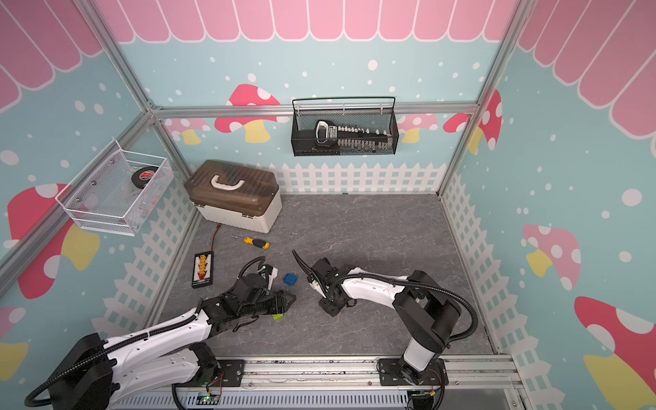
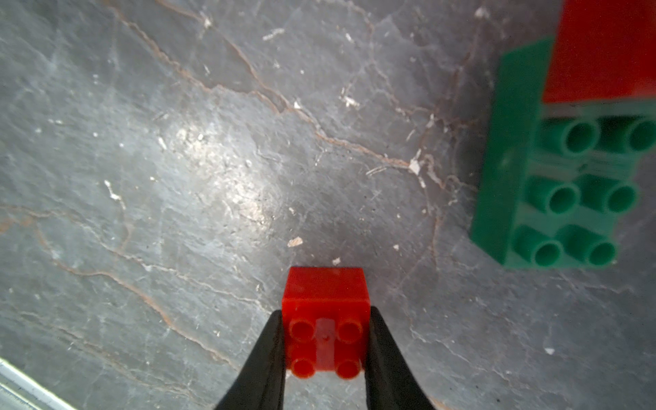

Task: Assemble the letter y with lego
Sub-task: Pick up the lego brick from the center of the board, then assemble the lego brick with the lego brick.

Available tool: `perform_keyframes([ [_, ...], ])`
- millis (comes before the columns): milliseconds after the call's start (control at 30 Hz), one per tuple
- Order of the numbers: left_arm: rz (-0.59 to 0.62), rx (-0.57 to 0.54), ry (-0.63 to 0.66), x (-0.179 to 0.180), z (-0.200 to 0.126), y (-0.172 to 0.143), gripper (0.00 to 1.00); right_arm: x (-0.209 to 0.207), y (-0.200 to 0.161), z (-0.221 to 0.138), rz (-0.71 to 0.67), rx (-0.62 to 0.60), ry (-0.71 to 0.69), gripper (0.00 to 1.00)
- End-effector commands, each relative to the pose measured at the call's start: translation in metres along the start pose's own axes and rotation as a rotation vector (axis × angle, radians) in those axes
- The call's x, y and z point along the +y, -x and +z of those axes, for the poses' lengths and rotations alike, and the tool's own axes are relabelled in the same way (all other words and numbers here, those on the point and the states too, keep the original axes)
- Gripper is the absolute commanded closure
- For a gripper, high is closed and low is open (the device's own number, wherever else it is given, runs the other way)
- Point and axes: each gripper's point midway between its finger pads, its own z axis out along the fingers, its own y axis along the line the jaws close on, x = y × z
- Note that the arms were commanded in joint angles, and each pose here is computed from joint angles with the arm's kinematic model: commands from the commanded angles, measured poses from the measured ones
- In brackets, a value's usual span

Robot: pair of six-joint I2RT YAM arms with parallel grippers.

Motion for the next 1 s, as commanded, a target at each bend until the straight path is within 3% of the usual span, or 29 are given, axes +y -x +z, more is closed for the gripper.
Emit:
perform_keyframes([
  [0, -0.009, -0.015, 0.002, 0.001, 0.0, 0.001, 0.34, -0.01, 0.008, -0.018, -0.026, -0.014, -0.042, 0.74],
  [167, -0.008, -0.012, -0.003, 0.002, 0.0, -0.001, 0.34, -0.043, 0.019, -0.043, 0.001, -0.055, -0.081, 0.75],
  [400, 0.002, -0.008, -0.013, 0.0, 0.0, -0.002, 0.34, -0.08, 0.032, -0.049, 0.044, -0.059, -0.097, 0.75],
  [967, 0.023, 0.012, -0.075, -0.011, 0.002, -0.004, 0.34, -0.072, 0.03, -0.016, 0.013, 0.009, -0.011, 0.75],
])
